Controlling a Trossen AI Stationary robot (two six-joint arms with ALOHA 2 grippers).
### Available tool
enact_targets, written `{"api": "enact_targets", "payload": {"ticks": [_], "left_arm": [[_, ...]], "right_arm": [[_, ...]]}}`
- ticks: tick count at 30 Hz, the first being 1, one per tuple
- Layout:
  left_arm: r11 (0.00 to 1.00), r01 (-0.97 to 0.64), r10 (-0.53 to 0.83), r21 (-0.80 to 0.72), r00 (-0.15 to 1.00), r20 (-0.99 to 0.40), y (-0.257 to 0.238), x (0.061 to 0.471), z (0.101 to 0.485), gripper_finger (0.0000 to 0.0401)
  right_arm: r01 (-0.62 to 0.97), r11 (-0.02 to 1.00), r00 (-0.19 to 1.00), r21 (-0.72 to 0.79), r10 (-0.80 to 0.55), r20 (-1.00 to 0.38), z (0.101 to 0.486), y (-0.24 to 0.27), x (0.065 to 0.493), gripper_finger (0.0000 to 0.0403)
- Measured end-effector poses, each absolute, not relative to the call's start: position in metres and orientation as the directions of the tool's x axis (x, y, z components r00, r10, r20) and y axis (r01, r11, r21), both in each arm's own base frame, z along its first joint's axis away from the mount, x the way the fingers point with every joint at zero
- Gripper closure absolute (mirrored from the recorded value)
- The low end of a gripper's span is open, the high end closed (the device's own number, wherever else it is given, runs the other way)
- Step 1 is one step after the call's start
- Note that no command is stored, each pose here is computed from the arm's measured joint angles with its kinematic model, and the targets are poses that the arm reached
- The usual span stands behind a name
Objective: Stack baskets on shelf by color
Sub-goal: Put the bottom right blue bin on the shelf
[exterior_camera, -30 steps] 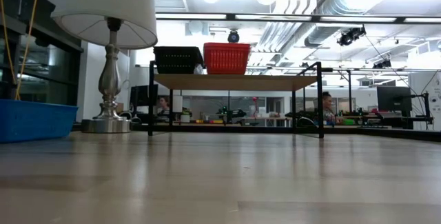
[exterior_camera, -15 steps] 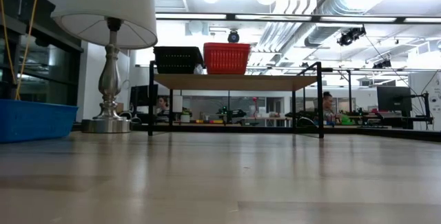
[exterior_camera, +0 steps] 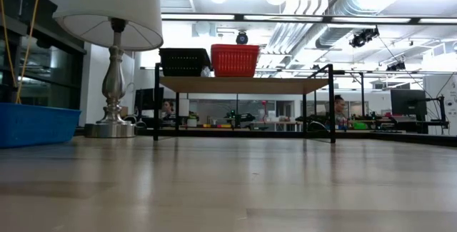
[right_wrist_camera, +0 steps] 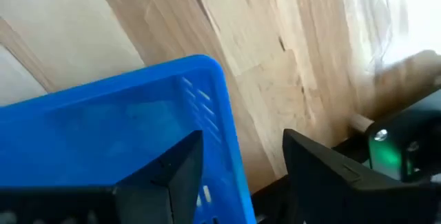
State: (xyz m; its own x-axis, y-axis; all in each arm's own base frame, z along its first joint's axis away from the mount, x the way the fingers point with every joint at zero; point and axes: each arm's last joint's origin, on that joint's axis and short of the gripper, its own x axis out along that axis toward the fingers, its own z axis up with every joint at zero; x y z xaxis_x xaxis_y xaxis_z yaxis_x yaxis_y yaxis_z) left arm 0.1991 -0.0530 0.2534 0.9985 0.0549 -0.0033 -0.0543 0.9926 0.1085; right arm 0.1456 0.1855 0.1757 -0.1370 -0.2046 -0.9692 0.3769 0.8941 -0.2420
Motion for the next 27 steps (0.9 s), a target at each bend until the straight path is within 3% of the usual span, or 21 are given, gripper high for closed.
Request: {"api": "enact_targets", "payload": {"ticks": [9,13,19,24,27], "left_arm": [[0.994,-0.040,0.040,0.105,0.999,-0.004,-0.053,0.199,0.253,0.0400],[0.994,-0.007,0.008,0.107,1.000,-0.007,-0.054,0.199,0.253,0.0400],[0.994,-0.006,0.007,0.109,1.000,-0.007,-0.054,0.199,0.253,0.0400],[0.994,-0.006,0.006,0.109,1.000,-0.006,-0.054,0.199,0.253,0.0400],[0.994,-0.006,0.006,0.108,1.000,-0.003,-0.054,0.199,0.253,0.0400]], "right_arm": [[0.372,0.909,-0.095,-0.188,-0.164,-0.982,0.169,0.188,0.148,0.0216],[0.375,0.910,-0.146,-0.178,-0.132,-0.980,0.157,0.184,0.142,0.0232],[0.372,0.909,-0.138,-0.187,-0.145,-0.980,0.154,0.182,0.141,0.0295],[0.370,0.914,-0.180,-0.165,-0.104,-0.978,0.156,0.184,0.141,0.0384],[0.371,0.917,-0.155,-0.143,-0.090,-0.984,0.169,0.187,0.143,0.0389]]}}
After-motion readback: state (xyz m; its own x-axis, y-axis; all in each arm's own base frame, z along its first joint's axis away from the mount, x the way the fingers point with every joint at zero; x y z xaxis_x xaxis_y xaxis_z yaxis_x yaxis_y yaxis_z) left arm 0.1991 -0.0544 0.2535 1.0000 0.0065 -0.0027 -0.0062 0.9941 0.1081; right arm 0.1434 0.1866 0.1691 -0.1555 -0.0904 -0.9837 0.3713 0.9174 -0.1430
